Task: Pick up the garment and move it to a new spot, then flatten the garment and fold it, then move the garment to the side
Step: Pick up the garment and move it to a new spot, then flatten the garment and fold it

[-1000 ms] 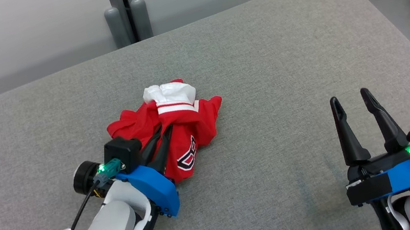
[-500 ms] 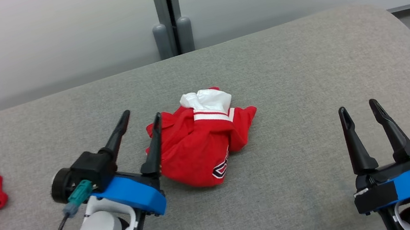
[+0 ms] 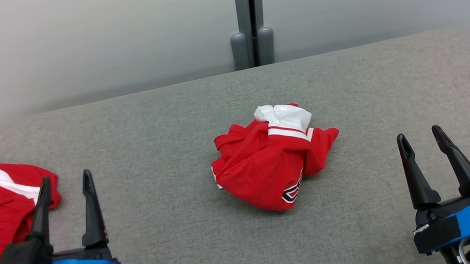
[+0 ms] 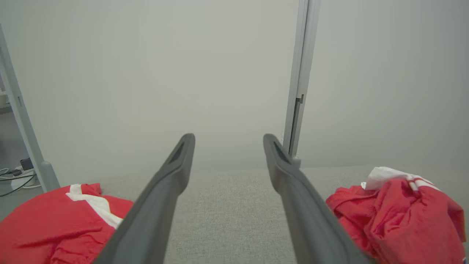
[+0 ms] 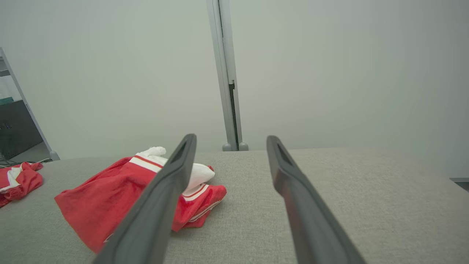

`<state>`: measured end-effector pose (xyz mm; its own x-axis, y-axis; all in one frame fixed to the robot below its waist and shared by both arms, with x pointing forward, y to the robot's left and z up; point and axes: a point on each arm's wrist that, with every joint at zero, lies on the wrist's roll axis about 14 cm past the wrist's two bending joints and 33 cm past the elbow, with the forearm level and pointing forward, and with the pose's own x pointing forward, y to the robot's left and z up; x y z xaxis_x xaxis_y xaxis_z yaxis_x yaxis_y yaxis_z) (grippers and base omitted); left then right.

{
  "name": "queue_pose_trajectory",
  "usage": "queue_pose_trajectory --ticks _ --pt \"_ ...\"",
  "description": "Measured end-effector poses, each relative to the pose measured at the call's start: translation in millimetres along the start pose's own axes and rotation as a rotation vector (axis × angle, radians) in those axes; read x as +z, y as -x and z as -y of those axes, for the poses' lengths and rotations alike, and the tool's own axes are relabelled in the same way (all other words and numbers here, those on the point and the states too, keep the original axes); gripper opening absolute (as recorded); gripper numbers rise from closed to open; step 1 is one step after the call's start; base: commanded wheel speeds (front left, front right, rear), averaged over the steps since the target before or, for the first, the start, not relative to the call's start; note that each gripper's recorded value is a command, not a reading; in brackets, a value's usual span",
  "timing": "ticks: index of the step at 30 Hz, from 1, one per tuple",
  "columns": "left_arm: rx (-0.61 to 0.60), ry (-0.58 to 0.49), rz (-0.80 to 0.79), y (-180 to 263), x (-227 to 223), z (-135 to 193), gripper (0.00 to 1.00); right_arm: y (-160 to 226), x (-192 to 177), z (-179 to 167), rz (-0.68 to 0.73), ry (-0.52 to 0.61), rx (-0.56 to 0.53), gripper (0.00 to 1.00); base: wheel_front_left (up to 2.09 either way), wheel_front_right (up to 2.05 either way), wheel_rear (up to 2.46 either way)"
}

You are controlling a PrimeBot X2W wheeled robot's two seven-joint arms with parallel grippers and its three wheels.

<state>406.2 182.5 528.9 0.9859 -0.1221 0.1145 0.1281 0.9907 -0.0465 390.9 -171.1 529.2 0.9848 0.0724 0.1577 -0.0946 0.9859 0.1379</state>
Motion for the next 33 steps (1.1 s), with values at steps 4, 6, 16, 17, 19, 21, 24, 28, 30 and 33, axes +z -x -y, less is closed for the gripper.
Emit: queue_pose_trajectory --ticks 4,6,16,17,19,21,24,28,30,33 --pt "0.037 -0.020 -0.025 18 -8 -11 1.00 3 -4 -3 -0.015 0.002 0.008 1.00 0.00 0.00 0.00" --pt "0.038 -0.027 -0.047 25 -15 -11 1.00 4 -6 -2 -0.021 0.002 0.006 1.00 0.00 0.00 0.00" --pt "0.038 -0.013 -0.092 35 -31 -7 1.00 16 -22 4 -0.077 0.007 -0.014 1.00 0.00 0.00 0.00" --pt "0.038 -0.014 -0.097 35 -32 -7 1.00 17 -24 4 -0.083 0.009 -0.015 1.00 0.00 0.00 0.00" --pt "0.036 -0.014 -0.101 36 -34 -7 1.00 18 -25 5 -0.089 0.011 -0.017 1.00 0.00 0.00 0.00" --pt "0.041 -0.012 -0.103 36 -35 -8 1.00 19 -27 6 -0.093 0.012 -0.020 1.00 0.00 0.00 0.00" --pt "0.040 -0.015 -0.104 36 -35 -8 1.00 20 -28 7 -0.100 0.012 -0.023 1.00 0.00 0.00 0.00" --pt "0.041 -0.015 -0.102 36 -35 -8 1.00 21 -29 7 -0.103 0.013 -0.024 1.00 0.00 0.00 0.00" --pt "0.042 -0.014 -0.101 36 -34 -8 1.00 21 -30 7 -0.105 0.013 -0.024 1.00 0.00 0.00 0.00" --pt "0.045 -0.016 -0.100 36 -34 -9 1.00 22 -30 7 -0.107 0.013 -0.023 1.00 0.00 0.00 0.00"
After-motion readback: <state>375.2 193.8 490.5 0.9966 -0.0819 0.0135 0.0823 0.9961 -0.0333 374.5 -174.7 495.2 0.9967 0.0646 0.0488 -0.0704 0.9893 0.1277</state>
